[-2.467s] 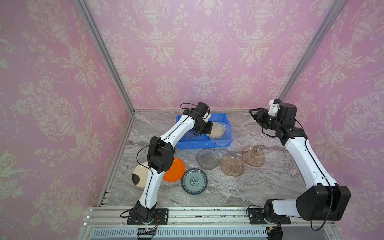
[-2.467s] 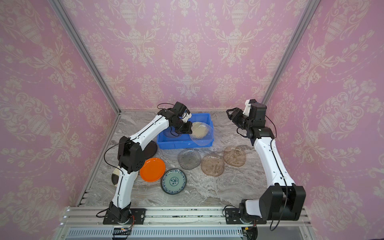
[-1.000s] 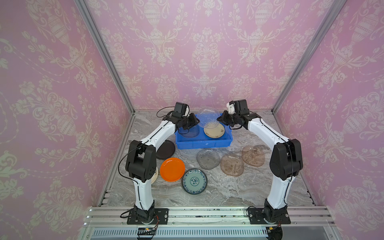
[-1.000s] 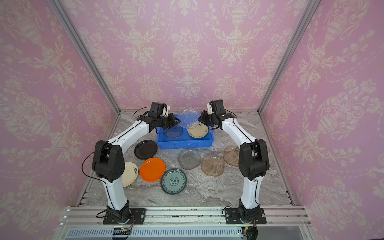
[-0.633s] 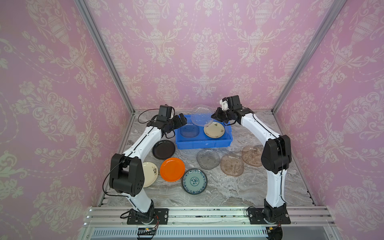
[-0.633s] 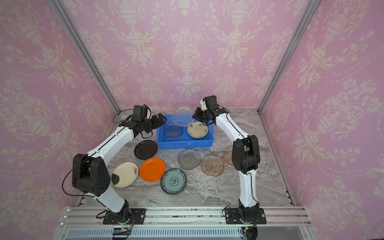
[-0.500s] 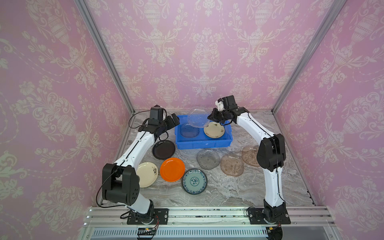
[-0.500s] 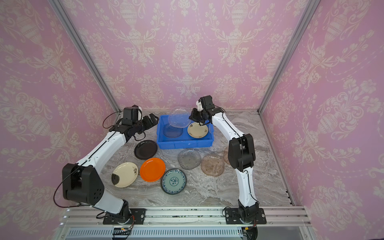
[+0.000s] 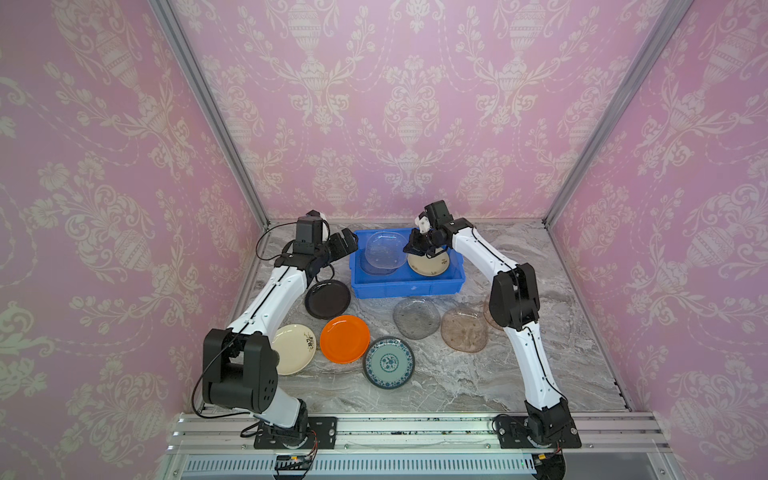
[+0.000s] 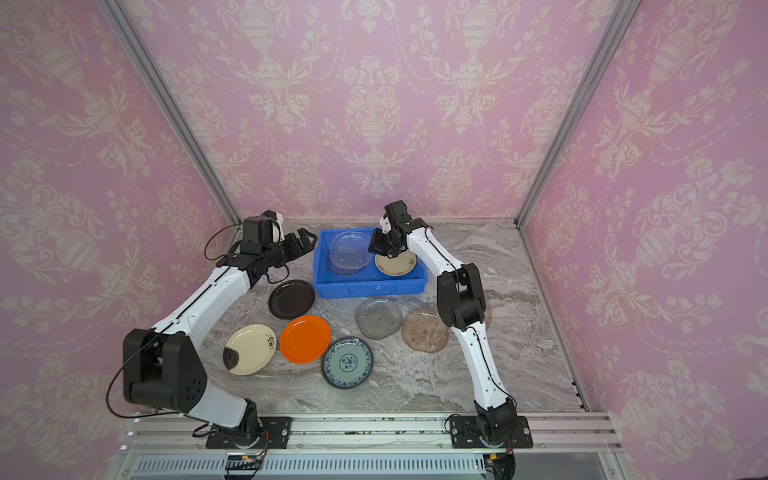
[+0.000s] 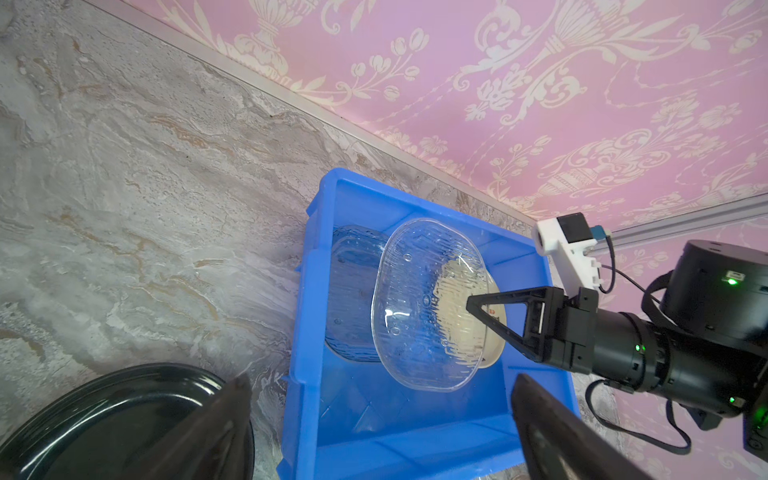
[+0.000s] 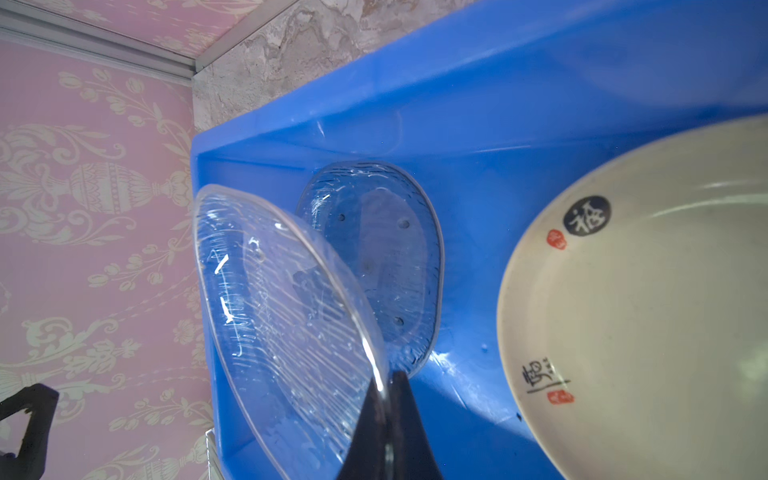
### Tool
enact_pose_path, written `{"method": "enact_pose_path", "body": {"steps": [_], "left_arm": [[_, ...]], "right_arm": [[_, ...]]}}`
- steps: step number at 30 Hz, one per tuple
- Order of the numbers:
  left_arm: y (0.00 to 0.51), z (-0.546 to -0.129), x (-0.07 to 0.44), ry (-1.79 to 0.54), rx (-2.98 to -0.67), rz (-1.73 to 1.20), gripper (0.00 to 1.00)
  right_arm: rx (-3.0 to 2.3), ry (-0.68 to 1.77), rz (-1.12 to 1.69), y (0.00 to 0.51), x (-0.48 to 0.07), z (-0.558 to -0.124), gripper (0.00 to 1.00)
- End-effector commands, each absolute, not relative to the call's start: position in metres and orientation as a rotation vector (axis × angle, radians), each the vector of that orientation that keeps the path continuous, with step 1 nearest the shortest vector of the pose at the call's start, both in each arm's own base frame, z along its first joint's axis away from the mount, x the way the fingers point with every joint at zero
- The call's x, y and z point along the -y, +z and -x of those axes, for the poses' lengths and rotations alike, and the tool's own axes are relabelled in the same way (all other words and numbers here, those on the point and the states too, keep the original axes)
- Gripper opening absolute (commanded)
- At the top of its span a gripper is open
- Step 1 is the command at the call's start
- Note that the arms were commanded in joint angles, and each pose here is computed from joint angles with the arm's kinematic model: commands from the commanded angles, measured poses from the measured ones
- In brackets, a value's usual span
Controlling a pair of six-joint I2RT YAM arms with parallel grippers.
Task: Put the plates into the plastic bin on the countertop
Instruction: 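Lower the clear plate into the bin with the right gripper while the left gripper withdraws, then set the clear plate against the clear oval plate in the bin with the right gripper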
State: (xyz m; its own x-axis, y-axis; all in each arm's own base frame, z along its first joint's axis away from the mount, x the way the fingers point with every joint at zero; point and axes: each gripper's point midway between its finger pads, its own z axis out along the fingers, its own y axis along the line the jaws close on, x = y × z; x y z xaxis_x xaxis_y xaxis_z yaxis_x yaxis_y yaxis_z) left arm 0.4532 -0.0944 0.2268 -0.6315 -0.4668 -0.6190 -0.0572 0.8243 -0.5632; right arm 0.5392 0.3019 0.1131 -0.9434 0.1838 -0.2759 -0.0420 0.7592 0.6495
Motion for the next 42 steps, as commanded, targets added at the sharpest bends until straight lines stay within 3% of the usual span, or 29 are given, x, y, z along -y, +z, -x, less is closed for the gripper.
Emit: {"method": "enact_pose_path", "body": {"steps": [1,22,27,30,42], "left_arm": [[0.223,-0.455,0.099,-0.660,-2.190,0.343,0.99],[0.197,-0.461,0.101,-0.674,-2.244,0.376,0.99],[0.195,-0.463,0.102,-0.680,-2.240,0.385,0.99],[0.191,-0.465,0.103,-0.698,-2.241,0.398,0.99],[0.184,-0.468,0.108,-0.730,-2.247,0.404,0.99]], "right_arm": [[-2.653,1.012,-0.087,0.113,-0.315,-0.535,0.00],[-2.687,0.967,-0.123,0.071,-0.329,-0.550,0.00],[-2.673,0.977,-0.130,0.075,-0.331,-0.552,0.19],[-2.659,0.955,-0.123,0.082,-0.330,-0.553,0.24],[-2.651,0.918,-0.126,0.088,-0.326,-0.552,0.25]]}}
